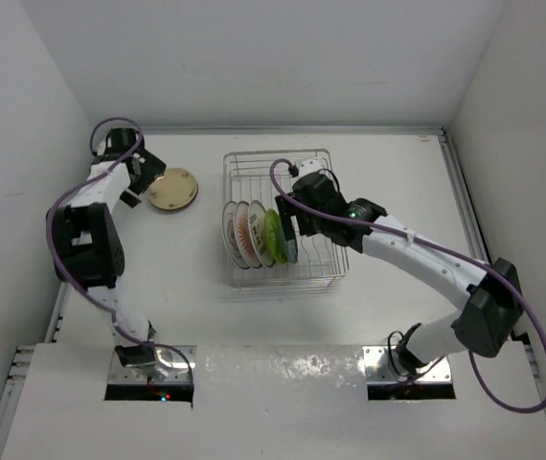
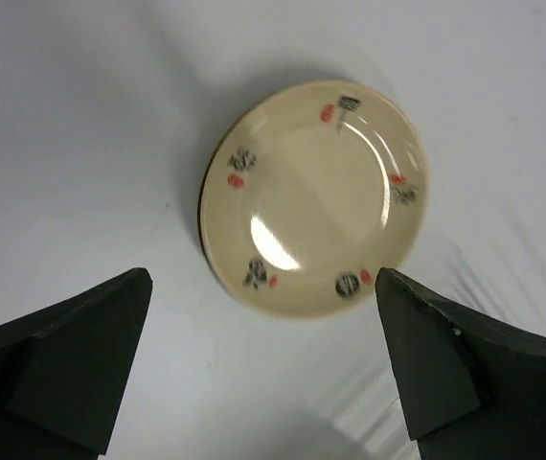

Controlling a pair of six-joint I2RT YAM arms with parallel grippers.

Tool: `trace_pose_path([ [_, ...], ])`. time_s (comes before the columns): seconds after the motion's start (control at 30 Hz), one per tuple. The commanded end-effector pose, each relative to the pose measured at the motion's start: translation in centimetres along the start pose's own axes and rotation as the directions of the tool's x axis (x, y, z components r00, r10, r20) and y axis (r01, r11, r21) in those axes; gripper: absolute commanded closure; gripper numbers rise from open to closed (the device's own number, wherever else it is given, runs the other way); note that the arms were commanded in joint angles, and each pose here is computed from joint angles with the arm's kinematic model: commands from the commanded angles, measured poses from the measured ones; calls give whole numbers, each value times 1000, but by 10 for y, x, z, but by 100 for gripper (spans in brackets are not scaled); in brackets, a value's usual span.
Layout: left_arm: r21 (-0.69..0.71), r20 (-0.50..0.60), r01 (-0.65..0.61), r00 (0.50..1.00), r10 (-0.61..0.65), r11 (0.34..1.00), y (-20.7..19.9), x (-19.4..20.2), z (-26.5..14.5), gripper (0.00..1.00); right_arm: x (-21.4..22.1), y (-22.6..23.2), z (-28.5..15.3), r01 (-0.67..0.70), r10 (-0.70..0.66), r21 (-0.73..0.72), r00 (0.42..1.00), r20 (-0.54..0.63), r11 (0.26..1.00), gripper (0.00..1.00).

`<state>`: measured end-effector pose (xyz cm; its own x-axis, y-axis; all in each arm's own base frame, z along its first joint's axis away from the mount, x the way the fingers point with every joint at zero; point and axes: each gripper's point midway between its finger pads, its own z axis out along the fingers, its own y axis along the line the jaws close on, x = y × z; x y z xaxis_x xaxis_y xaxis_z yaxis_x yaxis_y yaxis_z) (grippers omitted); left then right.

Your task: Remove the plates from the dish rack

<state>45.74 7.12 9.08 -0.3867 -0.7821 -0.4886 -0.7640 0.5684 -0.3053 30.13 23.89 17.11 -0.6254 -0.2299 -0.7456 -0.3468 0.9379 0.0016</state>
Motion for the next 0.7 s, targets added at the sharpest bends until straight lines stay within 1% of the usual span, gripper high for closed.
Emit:
trace_pose_path([
  [0.0,205,210,-33,978,-11,978,-24,-55,-116,0,-33,13,4,-93,95,-25,992,81,995,17],
  [0.03,243,238,-56,971,-3,969,-24,-56,-135,0,-31,14,8,-95,97,-22,992,77,995,19],
  [0.07,258,254,-109,966,42,960,-19,-48,-142,0,-31,16,13,-107,108,-23,991,80,994,24],
  [0.1,333,303,-147,952,42,931,-22,-51,-178,0,-29,17,16,-113,115,-27,990,80,993,28],
  [0.13,346,320,-176,945,60,922,-17,-47,-189,0,-26,17,19,-121,123,-27,989,78,992,31],
  [0.17,327,311,-210,944,105,921,-3,-31,-184,0,-28,20,22,-139,141,-37,986,90,990,34],
  [0.2,371,355,-241,929,103,897,1,-28,-207,0,-27,21,23,-144,147,-41,985,91,989,37],
  [0.23,380,369,-264,922,116,887,7,-22,-210,0,-25,24,25,-149,154,-56,984,85,987,38],
  [0.27,362,363,-289,919,152,886,20,-8,-200,0,-28,27,26,-163,168,-67,982,91,984,38],
  [0.3,370,398,-306,905,149,877,25,-7,-211,0,-26,29,29,-165,171,-75,982,85,984,40],
  [0.33,348,391,-324,903,177,880,36,3,-203,0,-26,32,30,-171,178,-85,981,80,982,41],
  [0.4,324,411,-328,894,180,888,48,6,-204,0,-25,36,34,-179,187,-99,979,77,979,43],
  [0.43,315,404,-331,895,189,890,54,12,-197,0,-26,37,35,-185,193,-100,978,76,978,46],
  [0.53,336,382,-344,901,207,877,55,23,-195,0,-17,35,47,-194,198,-71,979,53,978,54],
  [0.6,339,379,-345,902,209,875,56,25,-194,0,-6,34,57,-203,204,-46,979,27,978,63],
  [0.67,345,377,-350,901,212,871,56,27,-195,0,0,34,62,-215,215,-36,976,18,976,69],
])
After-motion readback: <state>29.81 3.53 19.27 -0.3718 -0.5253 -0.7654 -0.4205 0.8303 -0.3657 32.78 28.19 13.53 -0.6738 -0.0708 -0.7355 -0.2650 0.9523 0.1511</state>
